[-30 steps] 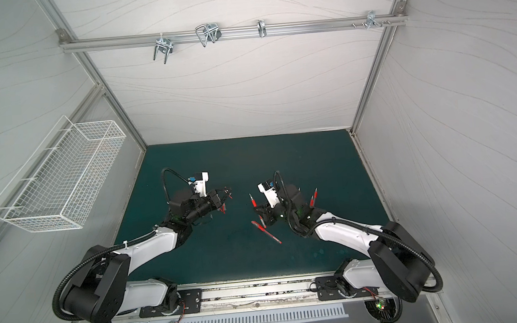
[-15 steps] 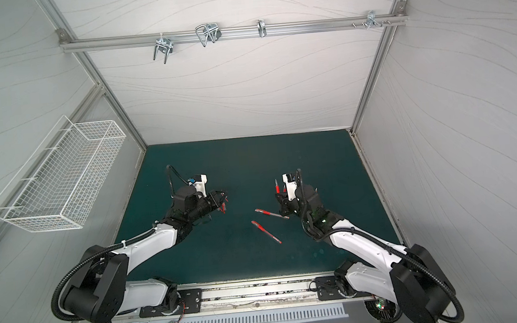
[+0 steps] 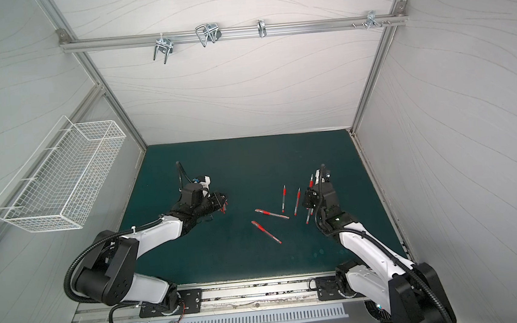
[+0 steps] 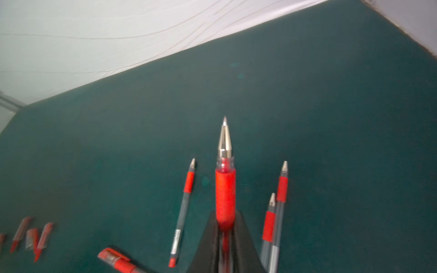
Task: Remove pen caps from pens
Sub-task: Place the pen at the middle-right of the table, then pick up the pen from the bottom-center of the table.
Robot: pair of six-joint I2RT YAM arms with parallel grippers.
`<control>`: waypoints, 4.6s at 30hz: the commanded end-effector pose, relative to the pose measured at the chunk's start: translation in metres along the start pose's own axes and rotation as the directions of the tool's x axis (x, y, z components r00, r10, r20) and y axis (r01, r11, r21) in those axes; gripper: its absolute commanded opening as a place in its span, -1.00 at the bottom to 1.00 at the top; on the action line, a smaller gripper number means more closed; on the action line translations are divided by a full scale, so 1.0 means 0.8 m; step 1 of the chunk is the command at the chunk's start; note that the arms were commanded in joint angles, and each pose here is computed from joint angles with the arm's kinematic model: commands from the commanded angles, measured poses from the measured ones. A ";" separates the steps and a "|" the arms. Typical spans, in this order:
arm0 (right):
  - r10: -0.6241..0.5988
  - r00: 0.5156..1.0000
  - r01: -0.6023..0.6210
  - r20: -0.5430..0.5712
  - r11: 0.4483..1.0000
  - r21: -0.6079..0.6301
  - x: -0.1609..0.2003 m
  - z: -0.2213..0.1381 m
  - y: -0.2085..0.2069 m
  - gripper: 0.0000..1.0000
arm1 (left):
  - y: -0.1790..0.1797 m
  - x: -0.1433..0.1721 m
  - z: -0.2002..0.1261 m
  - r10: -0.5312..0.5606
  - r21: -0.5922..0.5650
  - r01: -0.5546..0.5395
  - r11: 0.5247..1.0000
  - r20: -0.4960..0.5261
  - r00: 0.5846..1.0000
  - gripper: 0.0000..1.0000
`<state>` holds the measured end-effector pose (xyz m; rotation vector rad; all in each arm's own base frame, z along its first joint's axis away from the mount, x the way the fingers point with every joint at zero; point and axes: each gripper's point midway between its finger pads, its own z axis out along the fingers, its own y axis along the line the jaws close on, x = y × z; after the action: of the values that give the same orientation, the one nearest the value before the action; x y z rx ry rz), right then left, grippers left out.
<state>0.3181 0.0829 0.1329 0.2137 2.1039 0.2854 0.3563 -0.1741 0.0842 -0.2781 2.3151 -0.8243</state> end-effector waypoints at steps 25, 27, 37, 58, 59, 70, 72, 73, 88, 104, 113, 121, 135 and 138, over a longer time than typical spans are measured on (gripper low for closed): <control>0.422 0.884 -0.375 -0.202 0.897 0.233 0.063 0.045 -0.122 -0.99 | 0.102 -0.023 0.034 -0.121 -0.313 0.106 0.944 -0.027 0.992 -1.00; 0.437 0.875 -0.389 -0.210 0.891 0.235 0.067 0.048 -0.125 -0.93 | 0.107 -0.022 0.035 -0.131 -0.325 0.115 0.939 -0.028 0.991 -1.00; 0.480 0.845 -0.431 -0.236 0.872 0.233 0.079 0.054 -0.129 -0.64 | 0.115 -0.019 0.035 -0.152 -0.345 0.130 0.930 -0.038 0.988 -0.68; 0.166 0.986 -0.167 0.021 0.985 0.050 -0.008 -0.011 -0.067 -0.08 | 0.065 -0.047 -0.017 -0.063 -0.192 0.088 0.977 0.133 0.989 0.18; 0.137 0.990 -0.138 0.043 0.990 0.025 -0.014 -0.018 -0.057 -0.08 | 0.061 -0.048 -0.024 -0.056 -0.183 0.083 0.980 0.152 0.987 0.19; -0.023 0.998 0.040 0.064 0.959 -0.282 -0.033 -0.082 0.051 -0.05 | -0.050 -0.054 -0.118 -0.010 0.124 -0.022 0.992 0.253 0.967 0.15; -0.054 0.999 0.053 0.006 0.950 -0.308 -0.030 -0.087 0.070 -0.05 | -0.072 -0.049 -0.130 -0.026 0.183 -0.013 0.983 0.212 0.977 0.14; -0.074 0.997 0.058 -0.035 0.943 -0.327 -0.027 -0.089 0.081 -0.05 | -0.082 -0.040 -0.135 -0.027 0.206 -0.009 0.979 0.173 0.985 0.14; -0.493 0.757 0.266 -0.430 0.833 -0.486 0.104 -0.114 0.176 -0.14 | -0.076 0.089 -0.186 -0.065 0.205 0.125 0.971 -0.277 0.959 0.00; -0.649 0.506 0.383 -0.568 0.759 -0.526 0.223 -0.099 0.165 -0.15 | -0.062 0.132 -0.161 -0.042 0.204 0.123 0.971 -0.359 0.932 0.01; -0.673 0.441 0.429 -0.594 0.740 -0.518 0.244 -0.082 0.162 -0.20 | -0.042 0.144 -0.140 -0.061 0.136 0.118 0.984 -0.367 0.928 0.01; -0.683 0.420 0.459 -0.598 0.728 -0.510 0.248 -0.069 0.165 -0.23 | -0.041 0.145 -0.132 -0.051 0.133 0.109 0.985 -0.379 0.924 0.02; -0.718 0.380 0.494 -0.583 0.691 -0.528 0.249 -0.042 0.204 -0.27 | -0.038 0.147 -0.127 -0.047 0.124 0.102 0.987 -0.386 0.921 0.03; -0.720 0.372 0.501 -0.586 0.687 -0.527 0.252 -0.037 0.205 -0.30 | -0.038 0.146 -0.127 -0.043 0.124 0.098 0.987 -0.385 0.922 0.03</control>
<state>0.1973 0.2914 0.0349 -1.0364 2.7414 0.2419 0.1937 -0.1925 0.0939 -0.1791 2.6411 -1.1678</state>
